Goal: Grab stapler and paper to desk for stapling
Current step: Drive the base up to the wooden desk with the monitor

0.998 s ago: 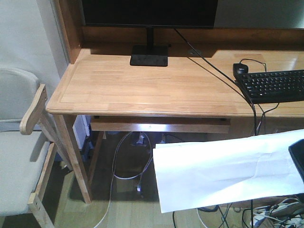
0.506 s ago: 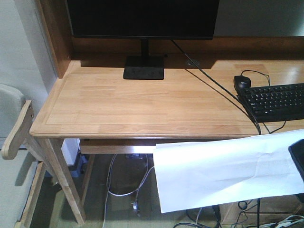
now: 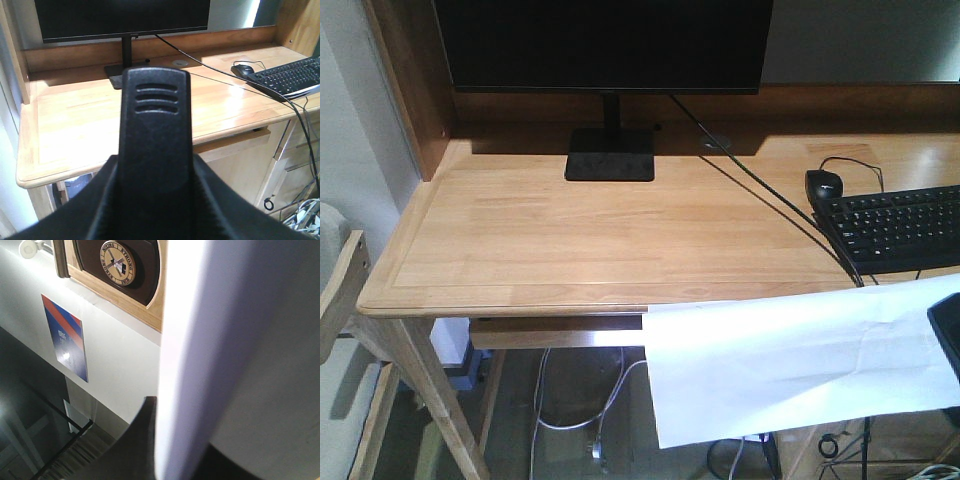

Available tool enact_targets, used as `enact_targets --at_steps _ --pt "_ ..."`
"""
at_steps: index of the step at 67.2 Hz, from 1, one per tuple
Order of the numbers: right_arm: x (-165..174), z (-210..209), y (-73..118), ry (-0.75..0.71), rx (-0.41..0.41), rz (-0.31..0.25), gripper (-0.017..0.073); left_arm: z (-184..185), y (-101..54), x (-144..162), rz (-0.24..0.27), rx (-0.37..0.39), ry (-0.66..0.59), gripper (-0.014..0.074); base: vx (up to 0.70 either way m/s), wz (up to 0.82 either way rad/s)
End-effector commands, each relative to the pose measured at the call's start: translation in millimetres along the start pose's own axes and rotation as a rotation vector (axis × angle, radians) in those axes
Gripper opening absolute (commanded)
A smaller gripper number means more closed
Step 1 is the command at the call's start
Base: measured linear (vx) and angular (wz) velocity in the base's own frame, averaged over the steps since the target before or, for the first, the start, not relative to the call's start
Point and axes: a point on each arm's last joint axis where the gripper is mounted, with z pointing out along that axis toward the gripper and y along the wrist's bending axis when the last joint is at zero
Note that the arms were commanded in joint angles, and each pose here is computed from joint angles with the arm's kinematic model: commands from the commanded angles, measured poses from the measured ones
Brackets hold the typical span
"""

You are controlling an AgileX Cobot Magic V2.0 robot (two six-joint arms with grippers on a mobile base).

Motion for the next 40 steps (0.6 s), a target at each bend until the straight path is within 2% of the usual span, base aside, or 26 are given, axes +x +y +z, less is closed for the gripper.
enact_targets --at_steps 1,40 --pt "1.5 -4.1 0.2 -0.008 -0.038 0.009 -0.0004 -3.9 -1.6 -18.3 -0.002 0.017 -0.131 -0.0006 0.08 -0.02" --pt "1.5 -4.1 0.2 -0.008 -0.038 0.009 -0.0004 -3.9 -1.6 -18.3 -0.002 0.017 -0.131 -0.0006 0.07 -0.02"
